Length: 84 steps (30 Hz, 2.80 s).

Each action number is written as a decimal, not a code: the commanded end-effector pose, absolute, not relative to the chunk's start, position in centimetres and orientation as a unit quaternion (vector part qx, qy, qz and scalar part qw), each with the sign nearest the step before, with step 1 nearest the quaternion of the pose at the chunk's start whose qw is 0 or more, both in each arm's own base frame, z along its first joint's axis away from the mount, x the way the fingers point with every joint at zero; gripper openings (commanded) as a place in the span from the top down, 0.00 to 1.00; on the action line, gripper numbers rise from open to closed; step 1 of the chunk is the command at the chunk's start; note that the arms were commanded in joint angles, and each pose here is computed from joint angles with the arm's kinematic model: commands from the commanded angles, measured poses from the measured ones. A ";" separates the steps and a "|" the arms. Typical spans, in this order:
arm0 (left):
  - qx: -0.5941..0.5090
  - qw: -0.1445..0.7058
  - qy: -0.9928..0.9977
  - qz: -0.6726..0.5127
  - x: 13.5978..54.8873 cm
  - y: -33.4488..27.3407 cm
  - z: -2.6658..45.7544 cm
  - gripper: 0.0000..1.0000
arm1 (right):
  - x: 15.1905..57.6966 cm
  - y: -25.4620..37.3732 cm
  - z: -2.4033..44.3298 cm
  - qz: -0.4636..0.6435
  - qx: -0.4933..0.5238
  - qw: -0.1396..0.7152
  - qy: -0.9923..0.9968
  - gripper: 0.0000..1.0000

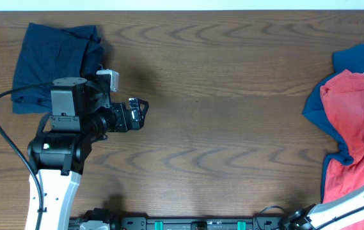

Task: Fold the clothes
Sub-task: 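Grasp the red T-shirt fabric with the right gripper, then lift the red T-shirt with the right gripper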

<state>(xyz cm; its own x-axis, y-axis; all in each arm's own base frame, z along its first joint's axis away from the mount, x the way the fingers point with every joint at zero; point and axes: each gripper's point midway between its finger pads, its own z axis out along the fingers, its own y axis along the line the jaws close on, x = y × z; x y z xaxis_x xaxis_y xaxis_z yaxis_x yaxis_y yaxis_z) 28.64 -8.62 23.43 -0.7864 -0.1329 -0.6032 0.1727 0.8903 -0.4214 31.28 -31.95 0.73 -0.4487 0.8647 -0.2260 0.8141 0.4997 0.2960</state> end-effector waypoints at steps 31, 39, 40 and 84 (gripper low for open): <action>0.014 0.352 0.906 -0.234 29.3 -8.6 24.7 0.02 | 47.3 -25.1 -6.3 0.078 0.532 0.282 0.794 0.99; 0.014 0.352 0.906 -0.234 29.3 -8.6 24.7 0.02 | 52.2 -24.5 3.0 0.210 0.396 0.347 0.824 0.69; 0.014 0.352 0.906 -0.234 29.3 -8.6 24.7 0.02 | 52.3 -24.2 4.6 0.219 0.379 0.352 0.827 0.66; 0.016 0.357 0.904 -0.235 28.3 -8.6 25.4 0.02 | 31.8 -23.6 1.9 0.134 0.525 0.193 0.818 0.56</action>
<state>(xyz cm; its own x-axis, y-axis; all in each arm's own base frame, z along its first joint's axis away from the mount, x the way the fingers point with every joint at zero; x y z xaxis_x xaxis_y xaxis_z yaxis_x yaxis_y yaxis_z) 28.07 -8.58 25.04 -0.7470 -0.1354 -0.6509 0.1987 0.8888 -0.4129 31.79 -24.01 2.33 -0.3904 0.9010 -0.1893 0.8047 0.4338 0.4054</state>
